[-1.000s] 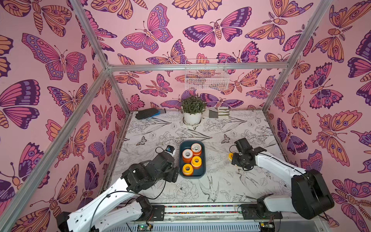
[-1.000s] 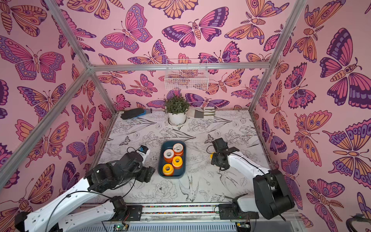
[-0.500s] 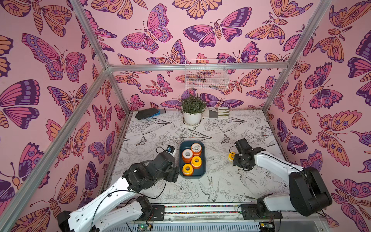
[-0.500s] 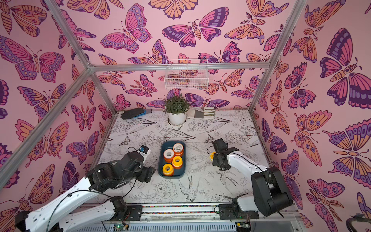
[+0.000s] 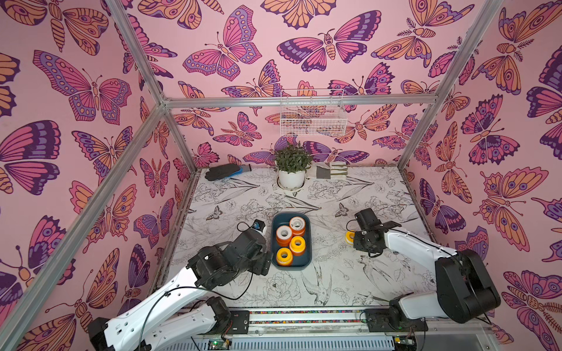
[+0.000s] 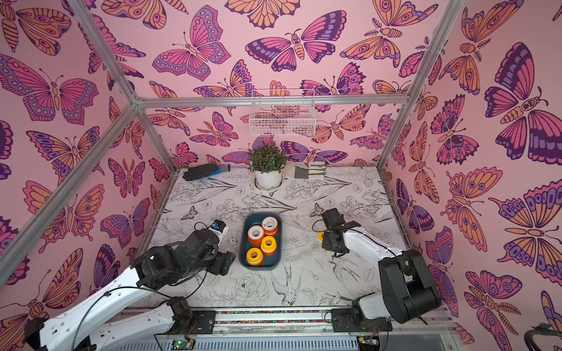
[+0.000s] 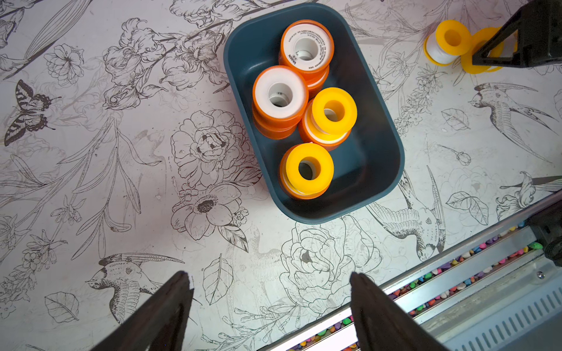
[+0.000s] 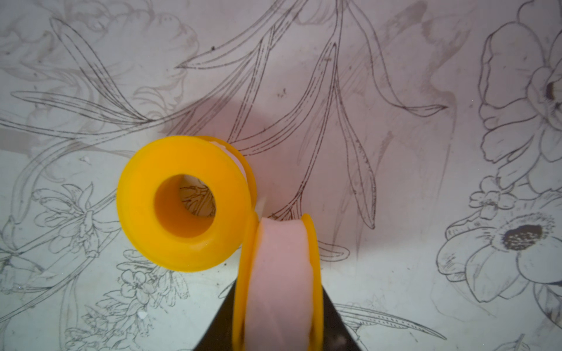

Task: Put the sealing tape into the storage box
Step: Pick up the sealing tape at the center of the board, then place the sealing tape in the storage box.

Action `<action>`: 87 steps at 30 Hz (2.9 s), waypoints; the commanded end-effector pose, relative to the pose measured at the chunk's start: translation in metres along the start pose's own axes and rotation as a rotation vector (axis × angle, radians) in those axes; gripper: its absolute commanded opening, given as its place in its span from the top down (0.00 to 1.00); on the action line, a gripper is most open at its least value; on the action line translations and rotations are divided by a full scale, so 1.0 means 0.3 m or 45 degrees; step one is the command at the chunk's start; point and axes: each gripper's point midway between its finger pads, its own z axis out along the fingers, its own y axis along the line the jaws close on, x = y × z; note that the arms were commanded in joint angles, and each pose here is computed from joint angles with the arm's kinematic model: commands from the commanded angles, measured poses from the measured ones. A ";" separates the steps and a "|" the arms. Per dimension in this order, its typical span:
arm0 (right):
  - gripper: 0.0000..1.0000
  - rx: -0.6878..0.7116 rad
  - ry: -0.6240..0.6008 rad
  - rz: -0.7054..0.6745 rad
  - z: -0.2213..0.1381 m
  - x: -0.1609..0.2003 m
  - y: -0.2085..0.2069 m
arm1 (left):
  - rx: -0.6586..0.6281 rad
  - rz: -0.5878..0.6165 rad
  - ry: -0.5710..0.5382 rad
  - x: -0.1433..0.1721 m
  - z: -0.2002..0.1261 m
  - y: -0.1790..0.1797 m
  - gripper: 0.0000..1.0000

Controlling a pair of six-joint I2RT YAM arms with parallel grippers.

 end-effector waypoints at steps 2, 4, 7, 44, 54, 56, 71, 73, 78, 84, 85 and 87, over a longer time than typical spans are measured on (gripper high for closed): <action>0.72 0.037 -0.044 -0.022 -0.030 -0.044 -0.015 | -0.047 -0.003 0.041 0.025 0.015 0.023 0.14; 0.73 0.036 -0.056 -0.021 -0.044 -0.049 -0.018 | -0.051 -0.005 0.038 0.024 0.014 0.025 0.14; 0.74 0.025 -0.071 -0.028 -0.083 -0.053 -0.021 | -0.052 -0.009 0.030 0.022 0.010 0.027 0.14; 0.74 -0.110 -0.085 -0.788 -0.233 -0.166 0.855 | -0.112 -0.046 -0.055 0.001 -0.027 0.071 0.14; 0.73 0.024 -0.062 -0.882 -0.174 -0.175 0.863 | -0.129 -0.055 -0.062 0.000 -0.030 0.080 0.14; 0.72 0.038 -0.068 -0.903 -0.172 -0.174 0.868 | -0.129 -0.054 -0.060 0.000 -0.029 0.080 0.14; 0.65 0.170 -0.074 -0.993 -0.145 -0.163 0.865 | -0.128 -0.059 -0.069 -0.002 -0.035 0.081 0.14; 0.65 0.170 -0.079 -0.994 -0.153 -0.164 0.864 | -0.131 -0.057 -0.066 -0.001 -0.034 0.083 0.14; 0.65 0.157 -0.092 -0.991 -0.171 -0.169 0.869 | -0.130 -0.057 -0.068 -0.001 -0.034 0.082 0.14; 0.65 0.183 -0.123 -0.993 -0.183 -0.188 0.861 | -0.130 -0.055 -0.059 0.001 -0.029 0.080 0.14; 0.65 0.193 -0.124 -0.994 -0.181 -0.190 0.858 | -0.127 -0.055 -0.059 0.001 -0.029 0.079 0.13; 0.65 0.202 -0.115 -0.999 -0.173 -0.187 0.855 | -0.129 -0.054 -0.056 0.001 -0.029 0.079 0.13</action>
